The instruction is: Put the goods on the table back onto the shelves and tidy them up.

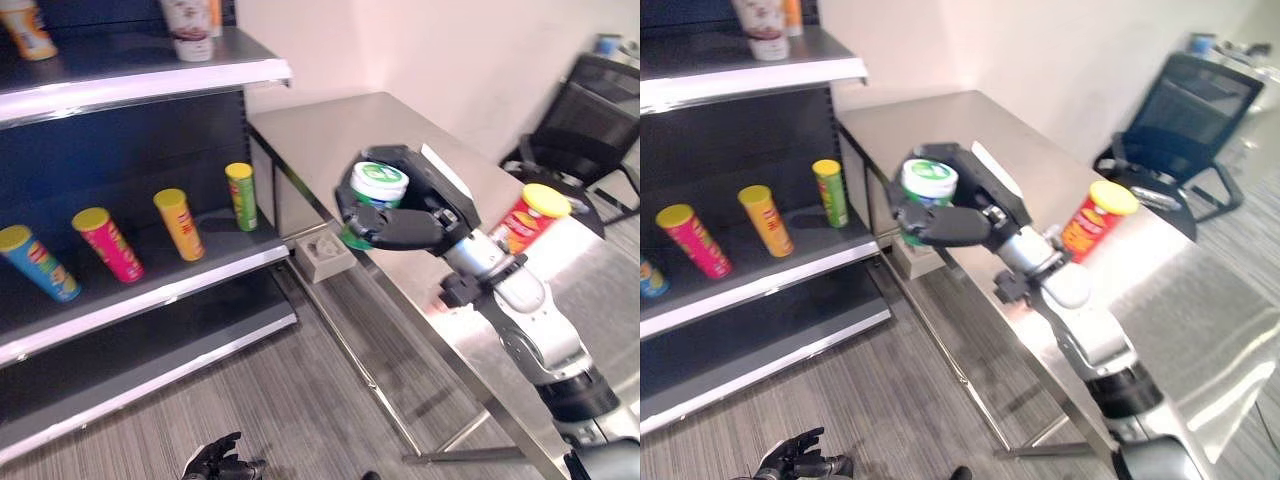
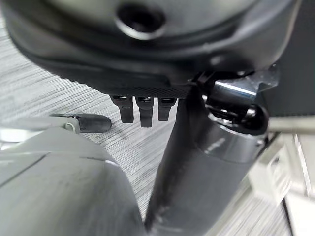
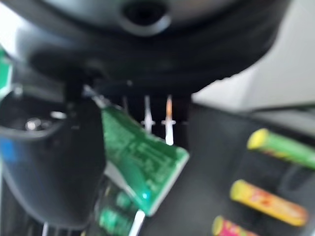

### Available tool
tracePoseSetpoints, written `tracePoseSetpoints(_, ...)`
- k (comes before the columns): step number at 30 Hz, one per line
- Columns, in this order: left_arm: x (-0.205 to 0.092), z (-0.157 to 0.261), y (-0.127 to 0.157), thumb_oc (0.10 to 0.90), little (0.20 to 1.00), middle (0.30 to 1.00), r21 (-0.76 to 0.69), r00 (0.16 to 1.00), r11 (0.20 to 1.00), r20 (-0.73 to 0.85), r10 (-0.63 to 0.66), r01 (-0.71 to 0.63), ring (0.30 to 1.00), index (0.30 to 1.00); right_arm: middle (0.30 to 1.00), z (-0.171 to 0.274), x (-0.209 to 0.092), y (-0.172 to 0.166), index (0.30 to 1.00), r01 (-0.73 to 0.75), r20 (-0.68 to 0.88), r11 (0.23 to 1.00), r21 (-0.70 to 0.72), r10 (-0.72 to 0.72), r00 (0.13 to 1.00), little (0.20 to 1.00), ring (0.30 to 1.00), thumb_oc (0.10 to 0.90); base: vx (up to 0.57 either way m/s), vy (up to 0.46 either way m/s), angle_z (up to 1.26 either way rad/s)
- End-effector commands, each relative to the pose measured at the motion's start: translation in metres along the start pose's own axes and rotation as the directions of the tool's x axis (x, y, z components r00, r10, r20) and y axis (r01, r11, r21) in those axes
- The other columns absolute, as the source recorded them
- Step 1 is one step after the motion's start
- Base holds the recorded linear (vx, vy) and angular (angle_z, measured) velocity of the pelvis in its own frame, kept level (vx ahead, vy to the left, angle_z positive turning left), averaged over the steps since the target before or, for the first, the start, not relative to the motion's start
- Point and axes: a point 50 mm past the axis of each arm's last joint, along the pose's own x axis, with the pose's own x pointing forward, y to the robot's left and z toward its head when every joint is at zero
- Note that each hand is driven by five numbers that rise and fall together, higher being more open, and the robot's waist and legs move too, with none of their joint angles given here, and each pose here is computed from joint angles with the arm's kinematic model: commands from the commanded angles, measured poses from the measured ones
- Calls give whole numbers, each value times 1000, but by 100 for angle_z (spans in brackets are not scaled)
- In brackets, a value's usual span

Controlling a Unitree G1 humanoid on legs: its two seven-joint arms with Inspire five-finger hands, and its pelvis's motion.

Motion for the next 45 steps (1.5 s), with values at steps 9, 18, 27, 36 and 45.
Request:
tracePoseSetpoints(9, 7, 40, 7, 800, 900, 900, 22, 988, 998, 143, 50, -53, 900, 900, 300, 80, 57, -43, 300, 314, 377, 869, -382, -164, 912, 300, 300, 400, -16, -14, 76)
tracePoseSetpoints(18, 3, 16, 21, 800, 900, 900, 56, 994, 993, 45, 102, -105, 900, 900, 300, 79, 74, -65, 300, 408, 338, 796, -448, -272, 901, 300, 300, 400, 81, 287, 65)
tracePoseSetpoints(27, 0, 15, 35, 800, 900, 900, 47, 989, 989, 47, 138, -140, 900, 900, 300, 83, 98, -78, 300, 464, 325, 745, -479, -340, 882, 300, 300, 400, 52, 126, 14)
tracePoseSetpoints(36, 5, 30, 24, 800, 900, 900, -6, 990, 994, 85, 111, -111, 900, 900, 300, 96, 113, -96, 300, 519, 317, 690, -505, -412, 855, 300, 300, 400, 87, -145, 55)
tracePoseSetpoints(45, 5, 27, 24, 800, 900, 900, -22, 991, 993, 66, 113, -112, 900, 900, 300, 87, 110, -126, 300, 577, 261, 598, -556, -533, 805, 300, 300, 400, 53, -60, 28)
